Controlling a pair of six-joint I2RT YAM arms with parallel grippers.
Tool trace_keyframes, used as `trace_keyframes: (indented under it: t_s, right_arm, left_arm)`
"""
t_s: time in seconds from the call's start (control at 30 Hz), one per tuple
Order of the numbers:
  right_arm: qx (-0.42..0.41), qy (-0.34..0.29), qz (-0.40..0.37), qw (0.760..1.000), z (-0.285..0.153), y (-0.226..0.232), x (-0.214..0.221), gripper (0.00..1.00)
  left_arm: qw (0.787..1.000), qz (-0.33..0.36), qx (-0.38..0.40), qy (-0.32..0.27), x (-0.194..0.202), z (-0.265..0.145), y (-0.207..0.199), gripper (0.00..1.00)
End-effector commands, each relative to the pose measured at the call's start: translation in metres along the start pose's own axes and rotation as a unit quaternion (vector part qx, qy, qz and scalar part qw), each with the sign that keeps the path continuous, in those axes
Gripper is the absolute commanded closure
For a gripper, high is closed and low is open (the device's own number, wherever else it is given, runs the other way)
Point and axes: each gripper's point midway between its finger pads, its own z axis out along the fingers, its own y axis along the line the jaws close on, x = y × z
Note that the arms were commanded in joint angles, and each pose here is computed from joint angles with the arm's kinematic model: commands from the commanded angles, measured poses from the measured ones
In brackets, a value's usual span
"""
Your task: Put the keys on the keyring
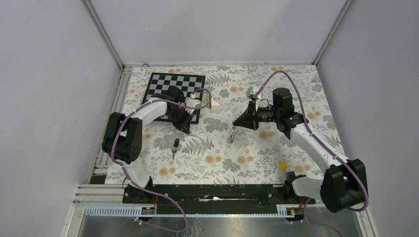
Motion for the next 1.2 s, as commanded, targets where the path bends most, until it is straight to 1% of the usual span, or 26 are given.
trace_keyframes:
  t_s: [0.0,0.1,0.23,0.33,0.4,0.63,0.73,0.83,0.97,1.03,1.17]
  right_arm:
    - [0.007,-0.011,-0.024,1.000,-0.002,-0.002,-0.009,1.00]
    - [0.008,-0.011,-0.023,1.000,-0.003,-0.003,-0.008,1.00]
    - [0.010,-0.010,-0.023,1.000,-0.003,-0.004,-0.007,1.00]
    - [0.010,-0.009,-0.022,1.000,-0.002,-0.005,-0.006,1.00]
    - [0.011,-0.009,-0.024,1.000,-0.002,-0.005,-0.006,1.00]
    - [0.014,-0.008,-0.028,0.999,-0.003,-0.005,-0.006,1.00]
    - [0.014,-0.009,-0.029,0.999,-0.003,-0.005,-0.006,1.00]
    - [0.015,-0.009,-0.029,0.999,-0.004,-0.005,-0.006,1.00]
    - [0.017,-0.010,-0.030,0.999,-0.005,-0.006,-0.006,1.00]
    - [0.017,-0.010,-0.030,0.999,-0.004,-0.006,-0.006,1.00]
    - [0.018,-0.010,-0.029,0.999,-0.005,-0.007,-0.005,1.00]
  left_arm:
    - [0.999,0.041,-0.014,-0.007,-0.018,-0.003,-0.009,0.93]
    - [0.998,0.051,-0.019,0.002,-0.012,-0.001,-0.010,0.86]
    - [0.998,0.062,-0.028,0.009,-0.003,-0.003,-0.010,0.71]
    - [0.997,0.069,-0.042,0.002,-0.001,-0.007,-0.008,0.60]
    - [0.996,0.072,-0.046,-0.005,-0.001,-0.009,-0.009,0.57]
    - [0.998,0.057,-0.019,-0.006,0.002,-0.002,-0.017,0.58]
    - [0.998,0.051,-0.025,-0.001,0.004,0.006,-0.011,0.58]
    - [0.999,0.028,-0.034,0.013,0.007,0.012,-0.004,0.59]
    - [0.999,0.010,-0.026,0.018,0.011,0.016,-0.007,0.59]
    - [0.999,0.009,-0.038,0.022,0.016,0.013,-0.005,0.59]
    - [0.995,0.012,-0.090,0.028,0.027,-0.002,0.002,0.58]
